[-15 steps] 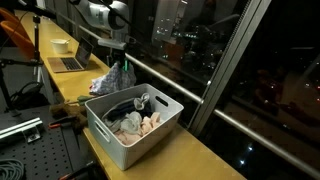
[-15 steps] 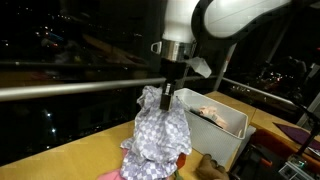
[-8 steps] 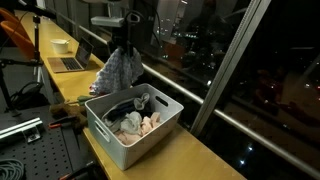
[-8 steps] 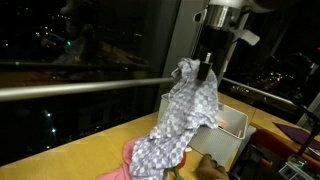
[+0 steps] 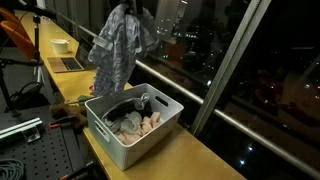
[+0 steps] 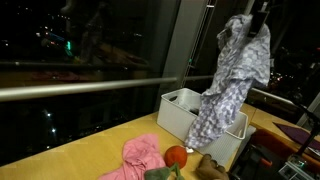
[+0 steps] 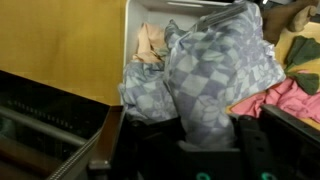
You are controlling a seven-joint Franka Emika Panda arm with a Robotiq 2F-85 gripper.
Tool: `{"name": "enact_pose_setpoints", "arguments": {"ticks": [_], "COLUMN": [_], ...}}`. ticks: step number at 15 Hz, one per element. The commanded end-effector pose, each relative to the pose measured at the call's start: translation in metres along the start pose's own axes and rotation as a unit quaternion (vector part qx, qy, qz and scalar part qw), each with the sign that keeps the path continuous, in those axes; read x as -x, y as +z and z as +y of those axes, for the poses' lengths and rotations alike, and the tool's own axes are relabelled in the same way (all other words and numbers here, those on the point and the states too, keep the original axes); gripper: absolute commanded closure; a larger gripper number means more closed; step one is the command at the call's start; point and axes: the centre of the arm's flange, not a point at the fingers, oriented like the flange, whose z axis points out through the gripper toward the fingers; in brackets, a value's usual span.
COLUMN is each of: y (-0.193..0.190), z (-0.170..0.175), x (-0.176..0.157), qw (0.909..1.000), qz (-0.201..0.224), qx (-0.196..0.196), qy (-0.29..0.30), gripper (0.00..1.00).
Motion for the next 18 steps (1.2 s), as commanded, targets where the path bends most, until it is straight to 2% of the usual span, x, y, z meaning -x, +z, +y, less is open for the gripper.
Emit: {"name": "enact_pose_setpoints", "arguments": {"ticks": [1,5,7,9,13,18], "y": [-0.073,-0.149,-0.157,-0.141,-0.089,0.018], "z": [0.065,0.134,0.148,0.139,0.091,0.083], "x": [0.030,0.051,0.040,0.022,-0.023,-0.065], "qw": [0.9995,0.9993,0.9993,0.9989,0.9976,0.9946], "qz": [0.002,0.024,0.034,0.044,0.038,0.031], "qx": [0.024,0.014,0.009,0.003,-0.015,-0.048], "qy": [0.023,0.026,0.009,-0.014,-0.056,-0.087], "gripper": [1.00,1.00,1.00,1.00,1.00,1.00]}}
